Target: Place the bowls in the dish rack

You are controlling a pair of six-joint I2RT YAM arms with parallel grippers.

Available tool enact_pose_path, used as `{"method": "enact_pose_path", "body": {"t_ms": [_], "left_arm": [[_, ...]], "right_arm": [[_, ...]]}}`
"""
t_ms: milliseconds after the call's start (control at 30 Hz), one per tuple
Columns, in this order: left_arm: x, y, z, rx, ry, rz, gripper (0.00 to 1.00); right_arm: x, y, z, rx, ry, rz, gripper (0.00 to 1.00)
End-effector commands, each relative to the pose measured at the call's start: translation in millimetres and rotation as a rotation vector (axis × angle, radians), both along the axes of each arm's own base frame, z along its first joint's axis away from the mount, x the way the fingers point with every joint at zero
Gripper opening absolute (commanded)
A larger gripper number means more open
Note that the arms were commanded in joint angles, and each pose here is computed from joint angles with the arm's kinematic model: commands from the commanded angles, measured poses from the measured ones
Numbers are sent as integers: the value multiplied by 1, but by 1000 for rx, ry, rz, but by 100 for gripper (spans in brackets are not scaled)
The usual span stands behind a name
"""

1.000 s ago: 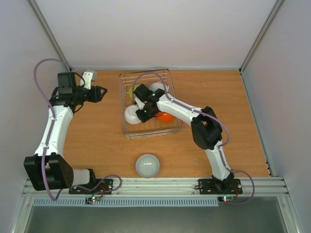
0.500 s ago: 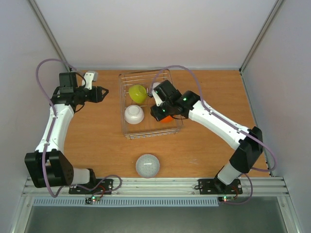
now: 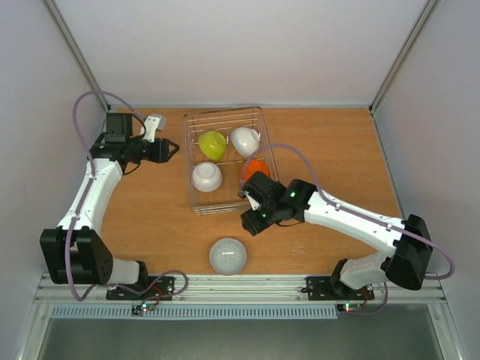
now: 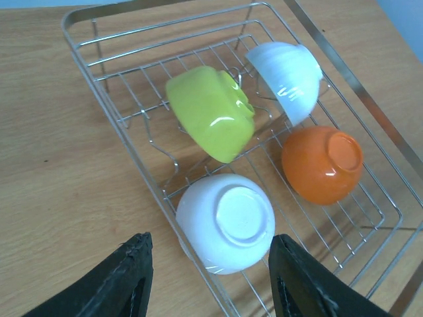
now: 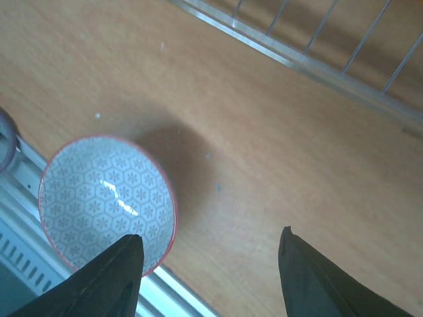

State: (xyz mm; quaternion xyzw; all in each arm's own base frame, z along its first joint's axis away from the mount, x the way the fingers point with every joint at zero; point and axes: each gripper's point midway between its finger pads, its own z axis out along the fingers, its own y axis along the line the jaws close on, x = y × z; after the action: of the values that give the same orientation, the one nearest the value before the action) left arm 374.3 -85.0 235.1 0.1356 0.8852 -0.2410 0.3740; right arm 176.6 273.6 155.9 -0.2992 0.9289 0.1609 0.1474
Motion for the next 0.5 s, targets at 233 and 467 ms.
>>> {"method": "enact_pose_path", "body": {"t_ms": [233,467], "left_arm": [[-4,-25,2,30,-21,-85,50],[-6,-25,3,35,-27,-89,50]], "right_arm": [[-35,16,-50,-58,105,-40,48],[-39,24,-72,-75,146,-43,41]]}}
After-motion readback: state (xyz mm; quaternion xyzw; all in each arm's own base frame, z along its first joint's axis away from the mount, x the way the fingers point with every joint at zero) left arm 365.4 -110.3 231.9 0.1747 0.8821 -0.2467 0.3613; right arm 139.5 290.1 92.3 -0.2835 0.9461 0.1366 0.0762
